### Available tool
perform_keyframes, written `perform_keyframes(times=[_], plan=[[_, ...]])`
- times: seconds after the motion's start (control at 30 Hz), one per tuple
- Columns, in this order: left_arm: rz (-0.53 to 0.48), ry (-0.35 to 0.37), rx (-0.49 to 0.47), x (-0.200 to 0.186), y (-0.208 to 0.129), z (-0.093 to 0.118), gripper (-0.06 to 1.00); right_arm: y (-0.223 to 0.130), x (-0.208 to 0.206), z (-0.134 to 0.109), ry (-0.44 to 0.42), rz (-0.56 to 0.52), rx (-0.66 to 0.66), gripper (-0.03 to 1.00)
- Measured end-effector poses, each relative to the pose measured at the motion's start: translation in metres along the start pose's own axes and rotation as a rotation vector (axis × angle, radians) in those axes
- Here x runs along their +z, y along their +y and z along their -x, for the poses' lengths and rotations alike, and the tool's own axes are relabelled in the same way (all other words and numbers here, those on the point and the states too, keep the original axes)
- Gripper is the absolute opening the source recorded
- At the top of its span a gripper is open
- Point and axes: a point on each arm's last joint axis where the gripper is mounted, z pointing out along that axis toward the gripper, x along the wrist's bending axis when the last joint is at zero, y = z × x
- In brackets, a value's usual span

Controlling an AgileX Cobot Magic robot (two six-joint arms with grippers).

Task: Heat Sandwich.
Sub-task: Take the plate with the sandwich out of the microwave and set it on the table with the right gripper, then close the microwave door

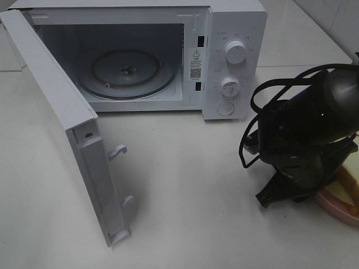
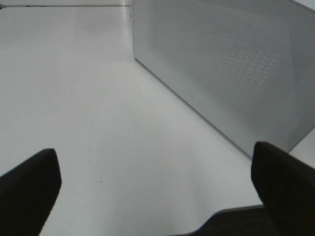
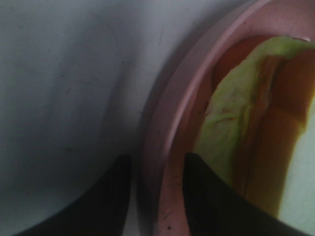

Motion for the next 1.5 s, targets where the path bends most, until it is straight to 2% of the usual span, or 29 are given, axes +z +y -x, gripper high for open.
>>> perform_keyframes(times=[0.03, 0.17, 0.2, 0.23, 0.33, 0.37, 0.47, 0.67, 0.93, 1.33, 1.5], plan=[[0.0, 0.0, 0.0, 0.0, 0.0, 0.0, 0.97, 0.0, 0.0, 0.0, 0.0, 0.0, 0.0, 0.32], [0.0, 0.0, 0.0, 0.0, 0.0, 0.0, 0.97, 0.0, -0.012, 0.007, 0.024, 0.011, -0.018, 0.47], [0.0, 0.0, 0.0, 0.0, 0.0, 0.0, 0.97, 0.0, -0.012, 0.007, 0.024, 0.011, -0.018, 0.47], [0.0, 0.0, 0.0, 0.0, 0.0, 0.0, 0.97, 0.0, -0.017, 0.011, 0.034, 0.022, -0.024, 0.54], [0.0, 0.0, 0.0, 0.0, 0.0, 0.0, 0.97, -0.002, -0.031, 0.02, 0.065, 0.048, -0.023, 0.65], [0.0, 0.0, 0.0, 0.0, 0.0, 0.0, 0.97, -0.002, -0.031, 0.02, 0.065, 0.048, -0.023, 0.65], [0.0, 0.0, 0.0, 0.0, 0.0, 0.0, 0.97, -0.004, -0.046, 0.029, 0.114, 0.068, -0.033, 0.74], [0.0, 0.0, 0.0, 0.0, 0.0, 0.0, 0.97, -0.012, -0.066, 0.042, 0.172, 0.084, -0.062, 0.75], [0.0, 0.0, 0.0, 0.0, 0.0, 0.0, 0.97, -0.03, -0.103, 0.066, 0.29, 0.163, -0.072, 0.76], [0.0, 0.0, 0.0, 0.0, 0.0, 0.0, 0.97, -0.081, -0.158, 0.106, 0.509, 0.317, -0.068, 0.76], [0.0, 0.0, 0.0, 0.0, 0.0, 0.0, 0.97, -0.104, -0.172, 0.123, 0.546, 0.396, -0.044, 0.76]])
